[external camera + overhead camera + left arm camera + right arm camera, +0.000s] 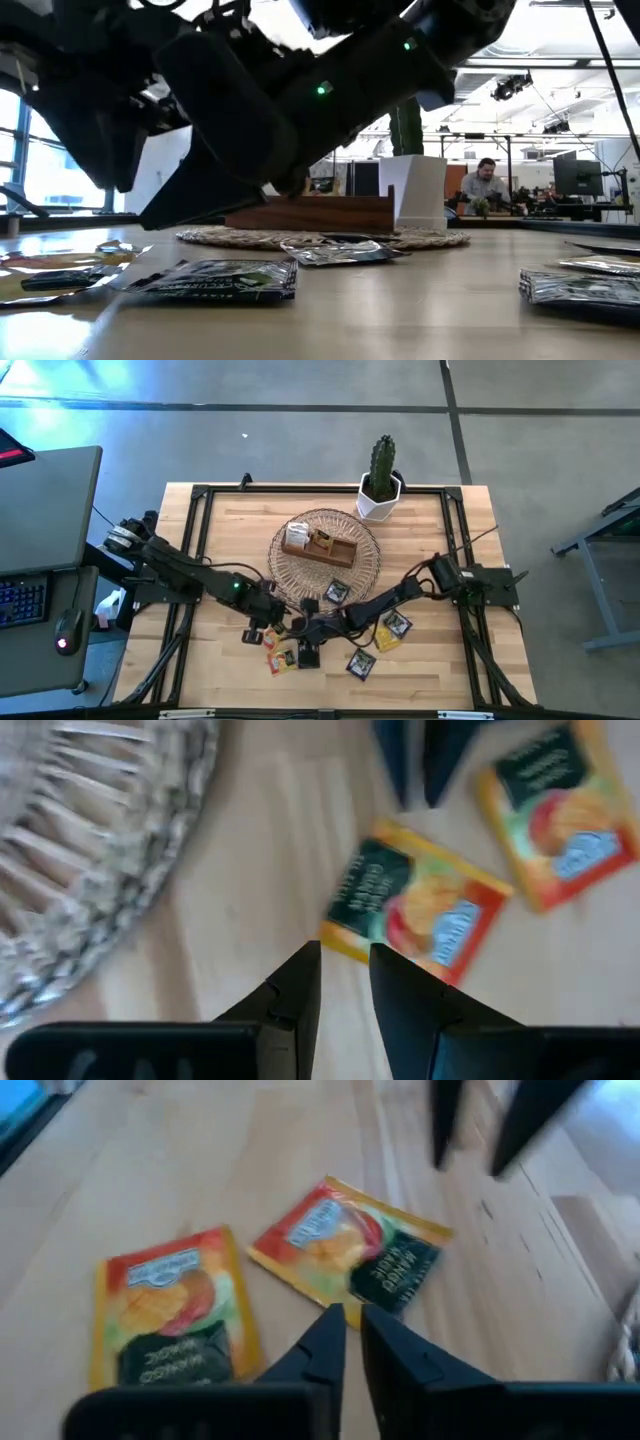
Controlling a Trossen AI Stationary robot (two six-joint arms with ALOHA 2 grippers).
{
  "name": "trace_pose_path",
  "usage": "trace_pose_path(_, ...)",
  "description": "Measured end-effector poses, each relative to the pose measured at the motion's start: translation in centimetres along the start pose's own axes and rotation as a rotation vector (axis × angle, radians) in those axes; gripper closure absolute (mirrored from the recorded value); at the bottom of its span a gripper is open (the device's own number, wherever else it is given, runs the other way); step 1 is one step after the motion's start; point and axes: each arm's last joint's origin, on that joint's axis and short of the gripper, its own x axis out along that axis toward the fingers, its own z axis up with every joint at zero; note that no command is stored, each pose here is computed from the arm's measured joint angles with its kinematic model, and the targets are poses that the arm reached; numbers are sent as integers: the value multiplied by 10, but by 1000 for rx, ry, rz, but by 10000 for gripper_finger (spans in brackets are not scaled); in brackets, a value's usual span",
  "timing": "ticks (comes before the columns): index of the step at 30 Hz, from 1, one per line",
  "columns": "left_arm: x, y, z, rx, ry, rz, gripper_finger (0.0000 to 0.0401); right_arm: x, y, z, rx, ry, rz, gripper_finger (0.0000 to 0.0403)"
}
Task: Pick & Place Tea
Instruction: Put the yellow tea pack into the middle section of the wooden organizer
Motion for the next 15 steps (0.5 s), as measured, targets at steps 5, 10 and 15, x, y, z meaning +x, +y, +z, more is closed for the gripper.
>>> trace_pose_path(5,13,-7,0,-3,48,-58,313,2,-7,0,134,26,23,314)
trace_pose_path(10,26,-18,-5,16,106,-48,313,2,-12,1,264,27,3,283)
trace_pose_path(15,26,-26,-7,-12,95,8,313,5,-20,2,341,21,-5,272)
